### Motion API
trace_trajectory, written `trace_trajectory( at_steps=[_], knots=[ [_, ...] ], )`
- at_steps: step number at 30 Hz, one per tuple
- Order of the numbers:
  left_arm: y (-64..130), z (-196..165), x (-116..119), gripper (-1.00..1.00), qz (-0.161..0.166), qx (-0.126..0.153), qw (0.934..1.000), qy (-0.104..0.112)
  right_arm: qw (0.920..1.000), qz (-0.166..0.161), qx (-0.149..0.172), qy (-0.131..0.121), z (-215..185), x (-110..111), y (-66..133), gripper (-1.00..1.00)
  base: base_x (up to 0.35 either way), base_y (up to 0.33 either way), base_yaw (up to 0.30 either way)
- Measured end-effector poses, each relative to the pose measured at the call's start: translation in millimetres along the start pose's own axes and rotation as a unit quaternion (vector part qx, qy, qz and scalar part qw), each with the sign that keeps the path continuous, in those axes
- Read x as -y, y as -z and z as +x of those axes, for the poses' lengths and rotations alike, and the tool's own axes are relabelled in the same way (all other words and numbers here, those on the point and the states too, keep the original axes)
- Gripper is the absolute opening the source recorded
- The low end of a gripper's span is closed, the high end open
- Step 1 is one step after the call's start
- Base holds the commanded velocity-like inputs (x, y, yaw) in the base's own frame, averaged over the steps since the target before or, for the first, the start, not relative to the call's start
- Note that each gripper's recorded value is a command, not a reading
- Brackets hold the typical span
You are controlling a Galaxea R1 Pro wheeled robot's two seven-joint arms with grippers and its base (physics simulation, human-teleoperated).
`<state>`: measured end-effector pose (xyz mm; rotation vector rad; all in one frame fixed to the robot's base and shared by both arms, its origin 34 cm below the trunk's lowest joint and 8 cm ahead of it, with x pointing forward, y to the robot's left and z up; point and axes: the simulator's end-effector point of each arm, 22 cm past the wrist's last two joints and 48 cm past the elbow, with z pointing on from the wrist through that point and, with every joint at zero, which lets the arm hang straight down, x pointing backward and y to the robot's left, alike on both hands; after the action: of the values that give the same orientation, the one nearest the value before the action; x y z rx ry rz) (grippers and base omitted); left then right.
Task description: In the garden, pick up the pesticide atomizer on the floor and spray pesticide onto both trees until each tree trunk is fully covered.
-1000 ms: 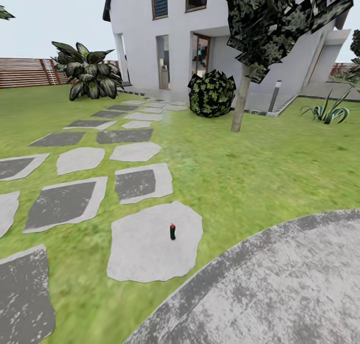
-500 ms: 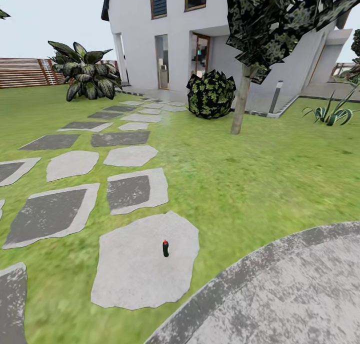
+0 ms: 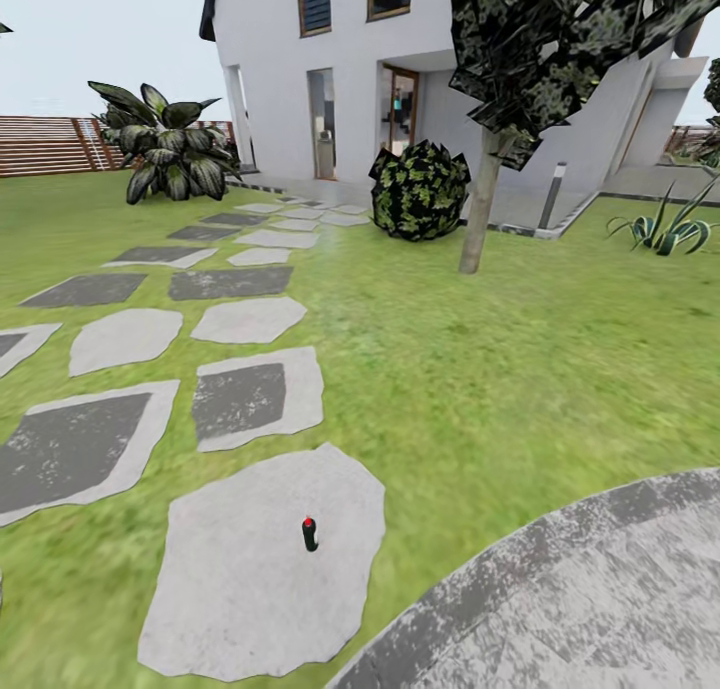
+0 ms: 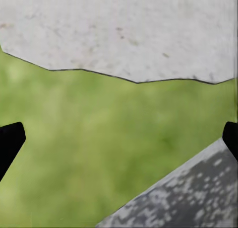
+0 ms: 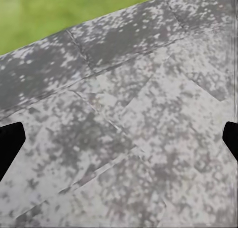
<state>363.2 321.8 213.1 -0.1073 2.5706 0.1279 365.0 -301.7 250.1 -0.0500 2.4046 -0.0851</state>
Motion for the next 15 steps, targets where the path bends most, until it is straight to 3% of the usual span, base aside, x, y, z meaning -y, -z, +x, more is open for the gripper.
trace_trajectory(
  at_steps=[11,15],
  knots=[
    [0.0,0.0,-0.1,1.0,0.0,0.0,1.0,0.0,1.0,-0.001,0.0,0.0,0.3,-0.6,0.2,1.0,0.184,-0.229,0.001],
    [0.0,0.1,-0.2,1.0,0.0,0.0,1.0,0.0,1.0,-0.001,0.0,0.001,0.2,-0.7,0.1,1.0,0.18,-0.231,0.094]
  ],
)
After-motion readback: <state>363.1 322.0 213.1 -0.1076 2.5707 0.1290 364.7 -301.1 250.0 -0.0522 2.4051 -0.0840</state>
